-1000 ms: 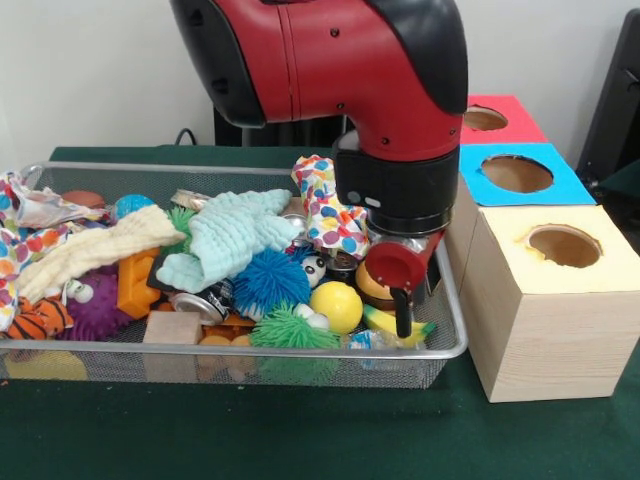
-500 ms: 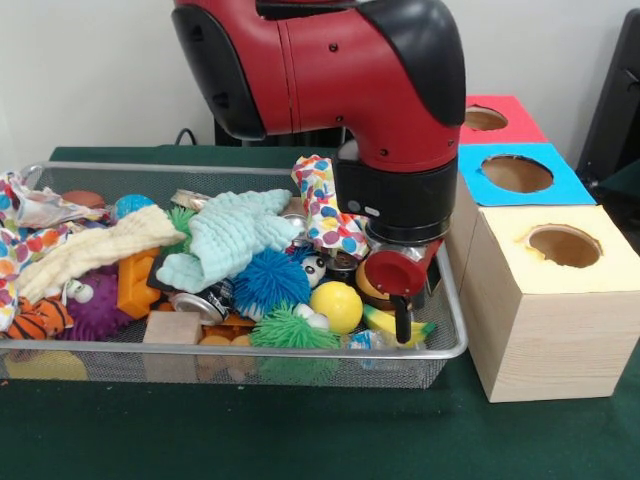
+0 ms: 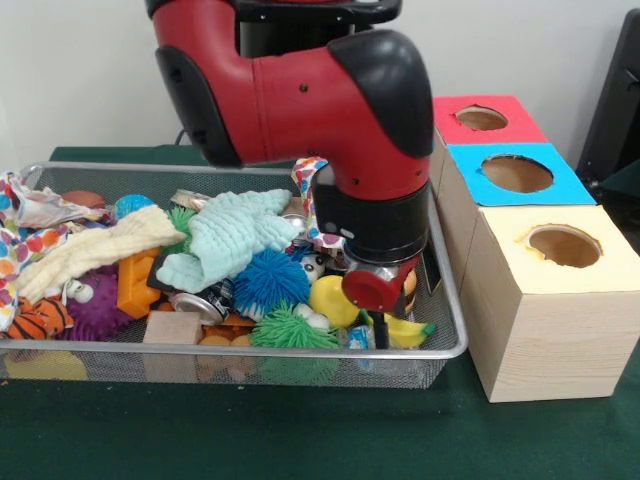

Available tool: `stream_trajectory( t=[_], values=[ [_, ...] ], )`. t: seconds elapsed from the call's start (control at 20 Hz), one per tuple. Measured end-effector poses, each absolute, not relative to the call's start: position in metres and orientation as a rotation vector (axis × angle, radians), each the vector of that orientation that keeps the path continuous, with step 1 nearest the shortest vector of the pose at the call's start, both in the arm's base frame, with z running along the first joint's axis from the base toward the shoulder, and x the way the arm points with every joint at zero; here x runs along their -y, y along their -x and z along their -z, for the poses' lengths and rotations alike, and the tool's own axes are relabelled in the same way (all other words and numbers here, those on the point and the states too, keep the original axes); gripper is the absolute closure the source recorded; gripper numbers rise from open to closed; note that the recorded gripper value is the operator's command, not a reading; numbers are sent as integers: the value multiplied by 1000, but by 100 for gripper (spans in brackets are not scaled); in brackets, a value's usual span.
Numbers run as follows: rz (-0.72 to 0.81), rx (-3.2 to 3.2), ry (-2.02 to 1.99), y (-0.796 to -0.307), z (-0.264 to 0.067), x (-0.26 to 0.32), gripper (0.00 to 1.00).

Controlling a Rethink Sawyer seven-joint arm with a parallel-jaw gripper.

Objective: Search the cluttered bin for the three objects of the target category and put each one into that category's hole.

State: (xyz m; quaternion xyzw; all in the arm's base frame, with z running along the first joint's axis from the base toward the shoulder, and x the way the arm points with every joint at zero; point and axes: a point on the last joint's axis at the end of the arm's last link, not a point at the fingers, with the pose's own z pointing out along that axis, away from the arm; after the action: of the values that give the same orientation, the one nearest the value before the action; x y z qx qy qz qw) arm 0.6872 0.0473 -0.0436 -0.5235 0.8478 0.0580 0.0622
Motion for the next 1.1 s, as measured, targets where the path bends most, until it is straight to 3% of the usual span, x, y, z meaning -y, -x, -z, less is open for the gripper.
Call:
stream_trajectory(
  t=[1.1],
  values=[
    [-238,-2566,1513,-689,47,-36,0]
  ],
)
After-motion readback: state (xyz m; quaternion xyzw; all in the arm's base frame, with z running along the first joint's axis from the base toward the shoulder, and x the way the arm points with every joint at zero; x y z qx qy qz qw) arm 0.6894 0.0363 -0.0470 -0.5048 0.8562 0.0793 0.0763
